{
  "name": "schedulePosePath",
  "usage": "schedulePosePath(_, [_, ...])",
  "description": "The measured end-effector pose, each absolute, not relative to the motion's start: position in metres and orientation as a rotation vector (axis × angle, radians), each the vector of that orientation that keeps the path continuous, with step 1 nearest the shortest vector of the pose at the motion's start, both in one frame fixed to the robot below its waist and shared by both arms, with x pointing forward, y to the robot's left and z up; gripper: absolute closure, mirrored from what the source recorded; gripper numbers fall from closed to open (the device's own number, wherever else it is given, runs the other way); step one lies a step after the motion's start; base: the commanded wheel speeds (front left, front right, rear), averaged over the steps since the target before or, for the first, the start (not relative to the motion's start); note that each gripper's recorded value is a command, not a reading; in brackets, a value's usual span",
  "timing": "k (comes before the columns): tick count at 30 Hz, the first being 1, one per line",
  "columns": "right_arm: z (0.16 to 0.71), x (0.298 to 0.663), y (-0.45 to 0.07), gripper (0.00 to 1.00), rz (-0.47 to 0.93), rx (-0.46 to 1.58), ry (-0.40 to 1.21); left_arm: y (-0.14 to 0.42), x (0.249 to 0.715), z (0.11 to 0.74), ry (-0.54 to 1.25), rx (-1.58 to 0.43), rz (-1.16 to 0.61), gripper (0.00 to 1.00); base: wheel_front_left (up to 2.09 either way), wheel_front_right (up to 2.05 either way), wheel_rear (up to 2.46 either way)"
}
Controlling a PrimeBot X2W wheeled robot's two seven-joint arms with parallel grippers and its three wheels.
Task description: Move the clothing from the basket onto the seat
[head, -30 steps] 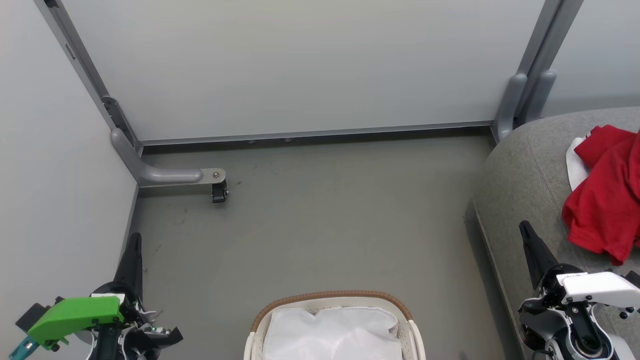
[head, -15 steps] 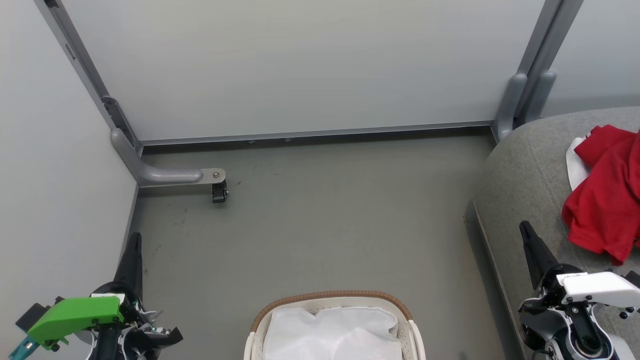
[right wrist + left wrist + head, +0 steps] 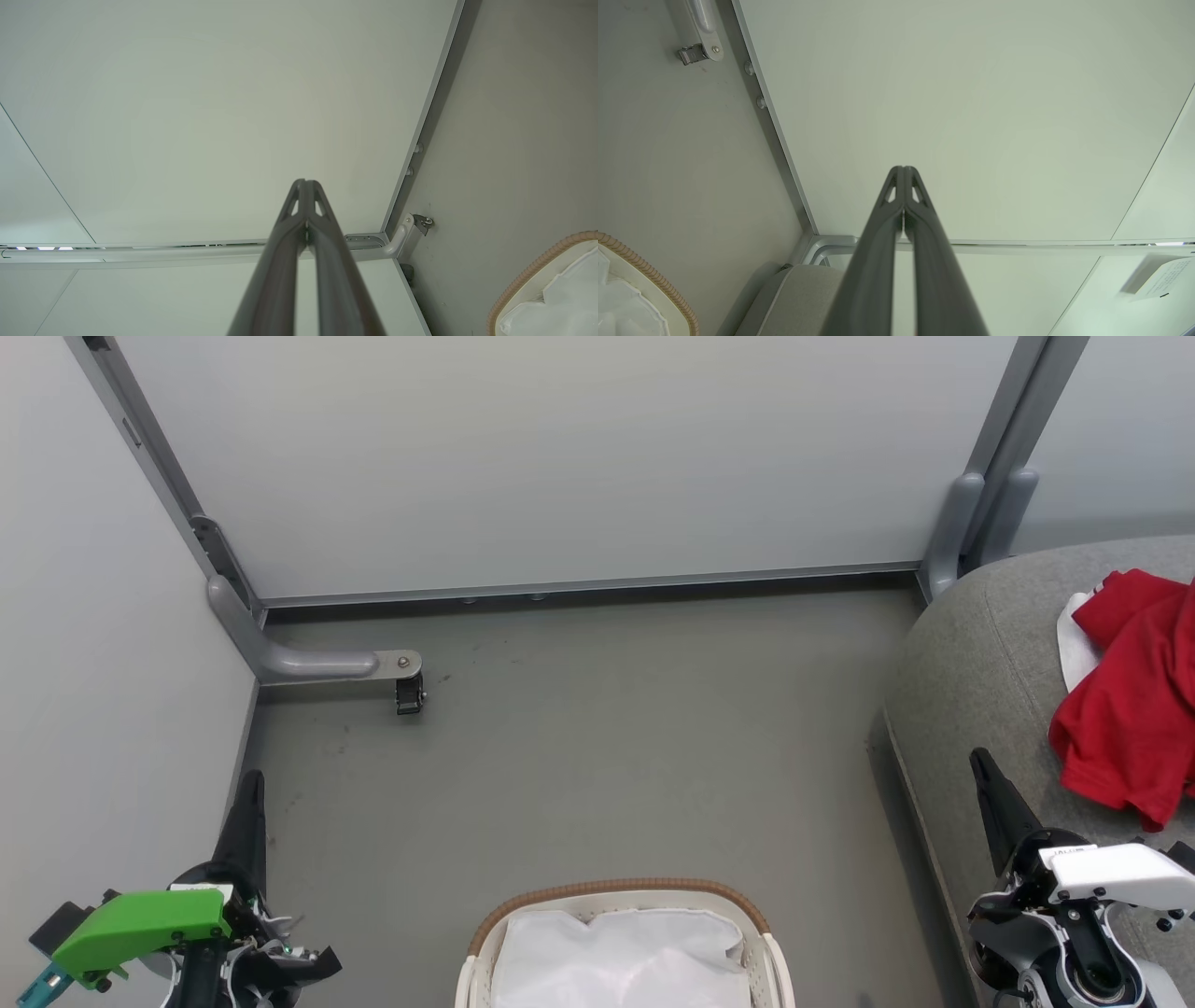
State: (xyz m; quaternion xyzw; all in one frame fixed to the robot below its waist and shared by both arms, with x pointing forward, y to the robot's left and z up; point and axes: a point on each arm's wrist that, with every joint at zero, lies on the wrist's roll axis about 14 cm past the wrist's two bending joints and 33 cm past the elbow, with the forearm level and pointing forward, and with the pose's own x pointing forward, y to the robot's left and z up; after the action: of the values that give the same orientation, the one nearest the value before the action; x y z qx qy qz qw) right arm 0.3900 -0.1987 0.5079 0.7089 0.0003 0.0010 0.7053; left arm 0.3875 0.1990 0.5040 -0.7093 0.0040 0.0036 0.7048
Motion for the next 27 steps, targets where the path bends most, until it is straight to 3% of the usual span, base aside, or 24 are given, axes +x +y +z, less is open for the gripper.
schedulePosePath(27, [0.5078,0.39,-0.1988,1.0,0.002,1.576,0.001,0.199,0.3875,0.504,0.009,-1.577,0.008,1.0,0.0,0.0,0.0])
